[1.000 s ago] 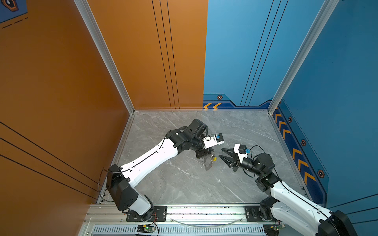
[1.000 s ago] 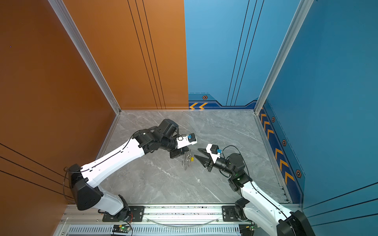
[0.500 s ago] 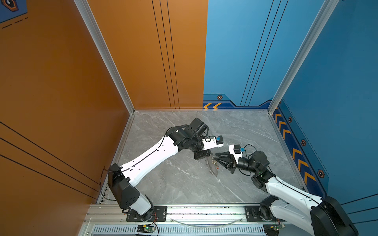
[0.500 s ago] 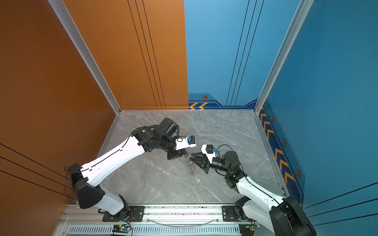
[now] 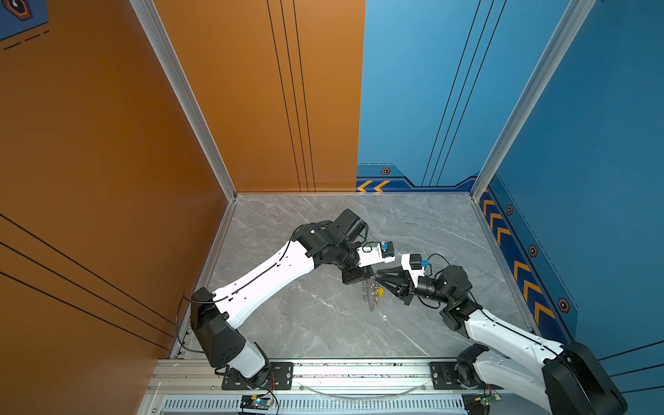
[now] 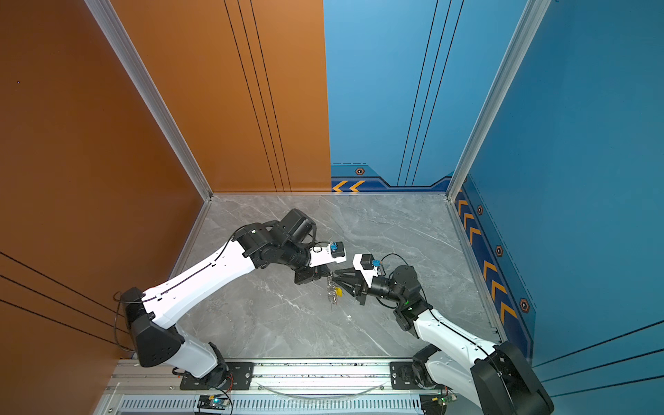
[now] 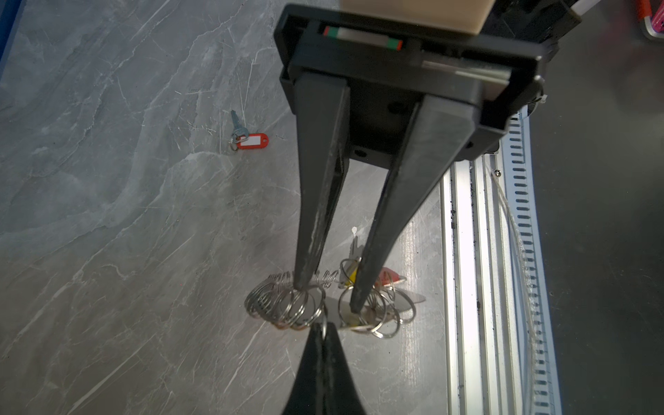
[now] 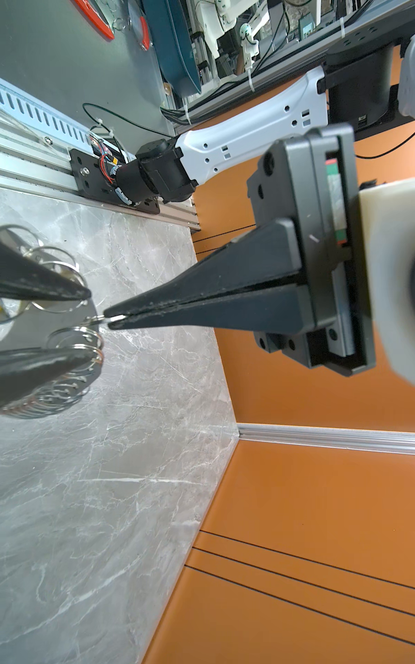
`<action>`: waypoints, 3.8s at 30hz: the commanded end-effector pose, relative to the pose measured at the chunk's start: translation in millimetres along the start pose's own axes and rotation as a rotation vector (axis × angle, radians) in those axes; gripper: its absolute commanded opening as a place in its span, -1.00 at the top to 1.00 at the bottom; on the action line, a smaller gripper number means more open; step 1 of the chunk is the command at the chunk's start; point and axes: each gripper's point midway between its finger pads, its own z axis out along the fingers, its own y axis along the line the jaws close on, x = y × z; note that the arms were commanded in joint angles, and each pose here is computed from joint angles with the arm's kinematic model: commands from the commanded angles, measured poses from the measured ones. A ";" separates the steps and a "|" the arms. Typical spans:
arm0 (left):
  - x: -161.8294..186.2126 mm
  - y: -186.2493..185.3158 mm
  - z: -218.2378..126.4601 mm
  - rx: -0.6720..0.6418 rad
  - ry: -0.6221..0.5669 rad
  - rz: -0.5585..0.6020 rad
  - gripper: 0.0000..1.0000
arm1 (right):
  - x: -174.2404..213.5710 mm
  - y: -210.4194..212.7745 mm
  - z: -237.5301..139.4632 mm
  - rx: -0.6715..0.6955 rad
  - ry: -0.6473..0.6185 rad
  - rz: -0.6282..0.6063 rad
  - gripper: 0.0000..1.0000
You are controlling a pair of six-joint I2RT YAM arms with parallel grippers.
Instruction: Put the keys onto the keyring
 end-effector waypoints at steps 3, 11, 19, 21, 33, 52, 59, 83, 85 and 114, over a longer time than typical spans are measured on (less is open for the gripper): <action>-12.4 -14.6 -12.2 0.038 -0.055 0.045 1.00 | -15.3 6.6 6.6 -0.047 -0.026 -0.016 0.56; -13.5 -15.3 -13.8 0.037 -0.060 0.051 1.00 | -11.2 7.9 9.8 -0.065 -0.003 -0.004 0.67; -13.9 -12.9 -16.1 0.019 -0.059 0.059 1.00 | -8.5 7.1 12.4 -0.073 0.018 0.005 0.84; -13.3 -12.4 -15.9 0.017 -0.056 0.058 1.00 | -8.1 7.0 12.5 -0.073 0.021 0.005 0.88; -11.6 -15.2 -15.2 0.036 -0.064 0.069 1.00 | -14.7 3.7 9.8 -0.043 0.004 -0.003 1.00; -8.6 25.9 -44.8 -0.152 -0.613 -0.044 0.21 | -42.6 -2.5 -2.4 -0.010 -0.112 0.015 1.00; -9.2 14.9 -40.3 -0.073 -0.707 -0.050 0.32 | -59.7 2.8 -5.1 -0.022 -0.197 -0.006 1.00; -15.6 -1.1 -46.4 0.098 -0.784 -0.065 0.74 | -69.0 10.4 9.4 -0.063 -0.255 -0.015 1.00; -15.8 0.0 -45.5 0.101 -0.782 -0.071 0.75 | -69.3 10.5 9.5 -0.063 -0.257 -0.017 1.00; 3.9 18.2 -5.8 -0.005 -0.394 -0.074 1.00 | -23.6 -18.4 -23.6 0.196 0.009 -0.132 -0.01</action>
